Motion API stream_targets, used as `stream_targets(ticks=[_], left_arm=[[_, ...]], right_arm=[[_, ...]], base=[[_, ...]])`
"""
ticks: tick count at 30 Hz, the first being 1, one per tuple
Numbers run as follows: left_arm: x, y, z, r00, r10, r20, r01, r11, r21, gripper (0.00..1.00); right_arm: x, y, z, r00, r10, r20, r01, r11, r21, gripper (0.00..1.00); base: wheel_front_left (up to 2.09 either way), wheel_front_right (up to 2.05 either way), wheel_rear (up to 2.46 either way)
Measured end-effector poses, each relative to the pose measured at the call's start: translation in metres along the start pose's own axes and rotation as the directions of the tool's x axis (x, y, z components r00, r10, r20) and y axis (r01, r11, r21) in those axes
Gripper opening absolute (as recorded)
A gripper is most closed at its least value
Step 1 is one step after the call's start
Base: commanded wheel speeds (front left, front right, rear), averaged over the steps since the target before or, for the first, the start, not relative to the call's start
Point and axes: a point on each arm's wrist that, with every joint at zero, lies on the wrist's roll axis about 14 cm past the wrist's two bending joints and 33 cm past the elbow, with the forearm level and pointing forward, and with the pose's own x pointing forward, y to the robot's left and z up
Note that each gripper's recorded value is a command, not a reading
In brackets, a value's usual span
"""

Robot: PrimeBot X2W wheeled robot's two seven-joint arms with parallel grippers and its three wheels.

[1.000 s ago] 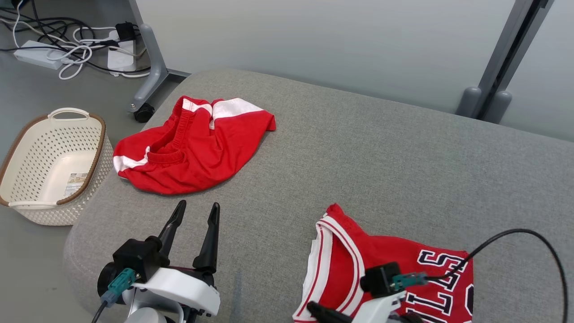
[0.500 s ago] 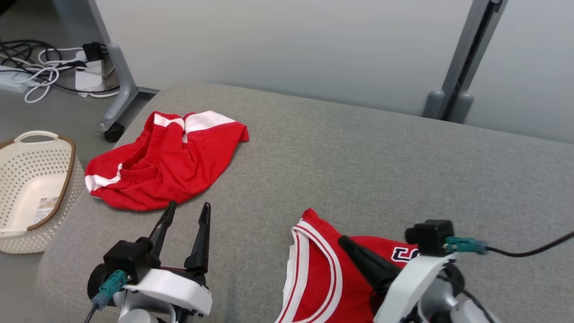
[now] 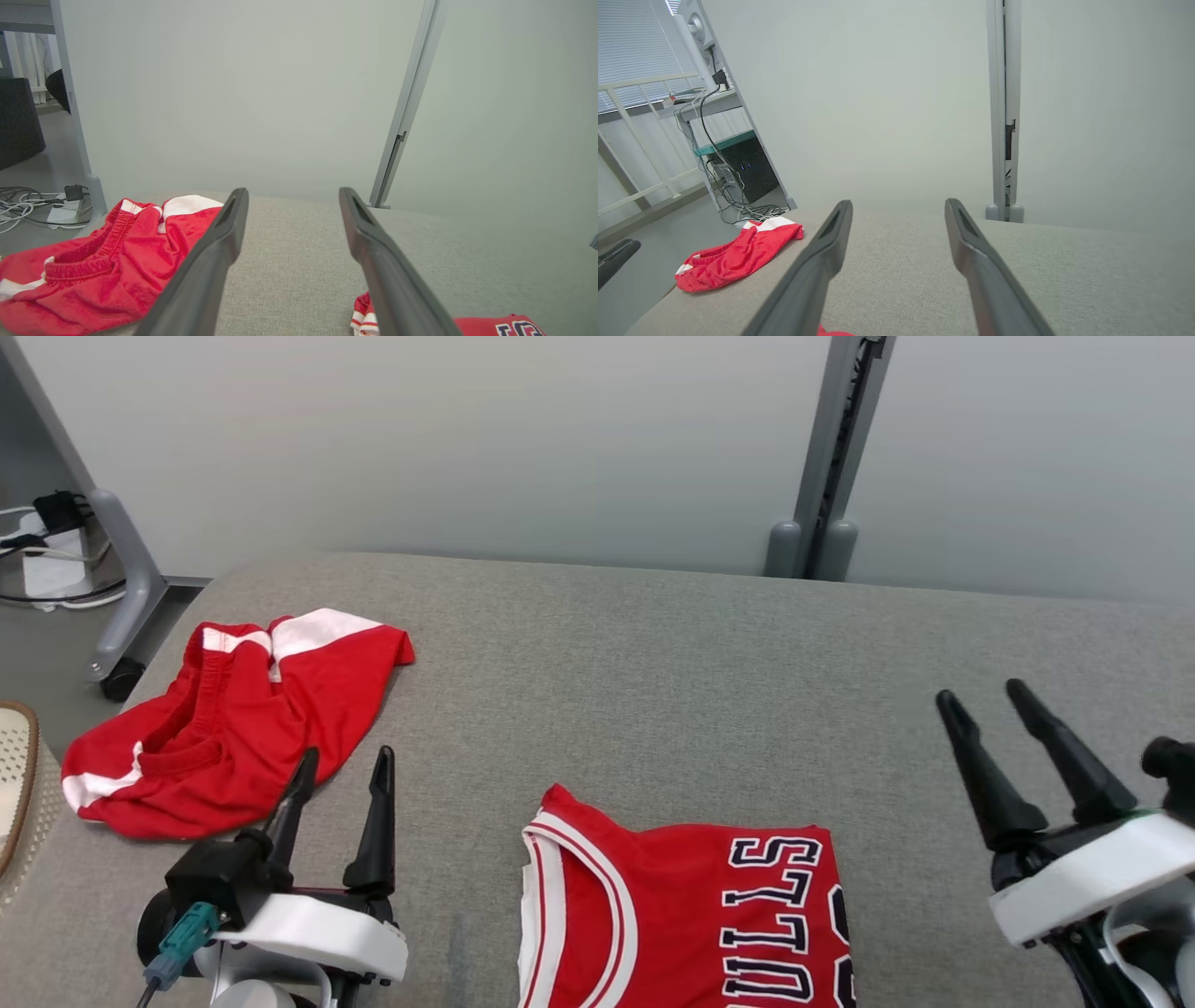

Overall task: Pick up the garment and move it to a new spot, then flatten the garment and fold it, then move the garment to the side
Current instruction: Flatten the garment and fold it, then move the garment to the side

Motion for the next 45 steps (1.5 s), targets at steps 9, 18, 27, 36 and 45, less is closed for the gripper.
stream_targets(ticks=[9,18,27,36,45], left_arm=[[0.019,-0.007,0.007,0.999,-0.024,0.027,0.024,1.000,0.008,1.00],[0.019,0.000,-0.006,1.000,-0.001,-0.006,0.001,1.000,0.023,1.00],[0.011,-0.002,-0.011,1.000,0.000,-0.015,0.000,1.000,0.020,1.00],[0.008,-0.002,-0.009,1.000,0.003,-0.007,-0.003,1.000,0.022,1.00],[0.007,-0.001,-0.008,1.000,0.009,-0.004,-0.009,1.000,0.018,1.00]], right_arm=[[-0.042,-0.055,0.012,0.970,-0.194,0.147,0.204,0.977,-0.057,1.00],[-0.069,-0.080,-0.017,0.945,-0.296,0.138,0.306,0.950,-0.058,1.00],[-0.072,-0.079,-0.023,0.943,-0.303,0.137,0.312,0.949,-0.053,1.00],[-0.070,-0.077,-0.022,0.946,-0.295,0.137,0.304,0.951,-0.051,1.00],[-0.069,-0.075,-0.022,0.948,-0.290,0.134,0.298,0.953,-0.048,1.00]], base=[[0.00,0.00,0.00],[0.00,0.00,0.00],[0.00,0.00,0.00],[0.00,0.00,0.00],[0.00,0.00,0.00]])
